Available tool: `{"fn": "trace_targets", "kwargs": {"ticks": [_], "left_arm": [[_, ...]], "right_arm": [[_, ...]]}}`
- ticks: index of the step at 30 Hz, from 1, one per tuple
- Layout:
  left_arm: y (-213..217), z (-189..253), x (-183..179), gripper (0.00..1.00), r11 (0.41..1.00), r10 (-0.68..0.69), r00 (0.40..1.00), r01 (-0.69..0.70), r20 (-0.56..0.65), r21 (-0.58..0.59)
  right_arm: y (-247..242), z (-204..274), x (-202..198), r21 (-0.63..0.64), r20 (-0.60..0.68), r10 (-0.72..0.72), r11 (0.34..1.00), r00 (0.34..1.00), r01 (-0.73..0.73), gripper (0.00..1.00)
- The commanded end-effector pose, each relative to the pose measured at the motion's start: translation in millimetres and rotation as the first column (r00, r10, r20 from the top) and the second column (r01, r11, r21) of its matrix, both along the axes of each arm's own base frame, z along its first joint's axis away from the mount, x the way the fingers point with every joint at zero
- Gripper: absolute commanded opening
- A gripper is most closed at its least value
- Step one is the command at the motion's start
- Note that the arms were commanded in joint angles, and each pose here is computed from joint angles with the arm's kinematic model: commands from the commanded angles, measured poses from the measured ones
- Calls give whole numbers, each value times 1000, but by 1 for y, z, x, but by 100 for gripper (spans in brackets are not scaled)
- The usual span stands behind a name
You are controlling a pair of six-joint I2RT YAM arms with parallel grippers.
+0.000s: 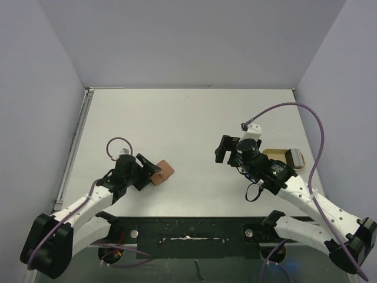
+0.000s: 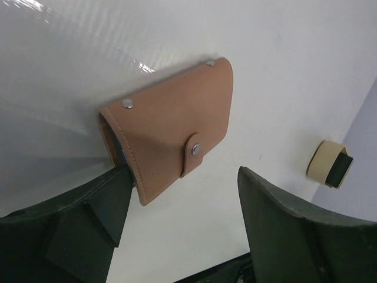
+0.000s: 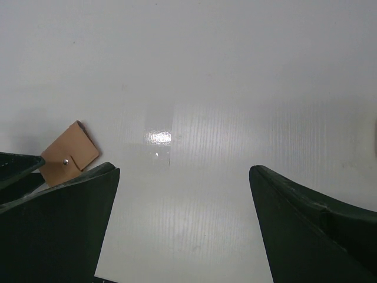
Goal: Put the credit cards into the card holder
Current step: Move the card holder to the center of the board.
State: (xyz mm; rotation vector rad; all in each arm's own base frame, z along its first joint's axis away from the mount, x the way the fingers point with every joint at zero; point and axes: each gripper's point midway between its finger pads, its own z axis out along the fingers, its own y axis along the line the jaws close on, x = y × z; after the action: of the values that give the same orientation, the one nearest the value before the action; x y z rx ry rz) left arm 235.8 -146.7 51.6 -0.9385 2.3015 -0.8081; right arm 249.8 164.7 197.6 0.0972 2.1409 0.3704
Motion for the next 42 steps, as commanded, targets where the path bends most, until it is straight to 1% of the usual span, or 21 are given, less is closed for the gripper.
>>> {"fn": "trace_targets", "kwargs": {"ticks": [1,7,11,14,18,22,25,27,33,36,39,42], "left_arm": [[-34,29,18,70,998,-24,995,30,101,-63],[-70,42,22,70,986,-159,974,163,163,-12],[-78,56,27,70,970,-245,947,239,209,52],[-69,57,28,70,955,-283,940,257,193,148],[-47,57,31,70,933,-293,940,243,172,265],[-21,47,38,70,917,-279,950,221,138,332],[-1,37,45,68,921,-255,961,208,105,329],[3,35,50,67,926,-256,961,211,108,314],[-13,26,54,64,932,-305,943,266,133,246],[-18,16,54,63,931,-317,942,287,110,226],[-22,7,53,59,929,-326,942,304,77,213],[-26,-4,50,56,929,-328,943,312,54,198]], "right_arm": [[0,22,9,35,46,-34,999,998,32,98],[0,21,7,38,30,-40,999,999,38,98],[0,19,4,54,27,-39,998,999,38,98],[1,17,3,54,21,-35,998,999,34,98],[2,16,3,52,12,-28,998,1000,27,98],[11,14,3,63,-2,0,998,1000,0,99],[18,10,4,72,-20,21,997,1000,-20,99],[21,6,4,76,-32,27,997,999,-24,99],[32,-2,5,95,-63,53,994,997,-46,97],[39,-6,6,110,-77,69,992,995,-61,96],[50,-11,6,123,-94,106,988,990,-94,95],[59,-17,8,126,-118,119,987,986,-104,91]]}}
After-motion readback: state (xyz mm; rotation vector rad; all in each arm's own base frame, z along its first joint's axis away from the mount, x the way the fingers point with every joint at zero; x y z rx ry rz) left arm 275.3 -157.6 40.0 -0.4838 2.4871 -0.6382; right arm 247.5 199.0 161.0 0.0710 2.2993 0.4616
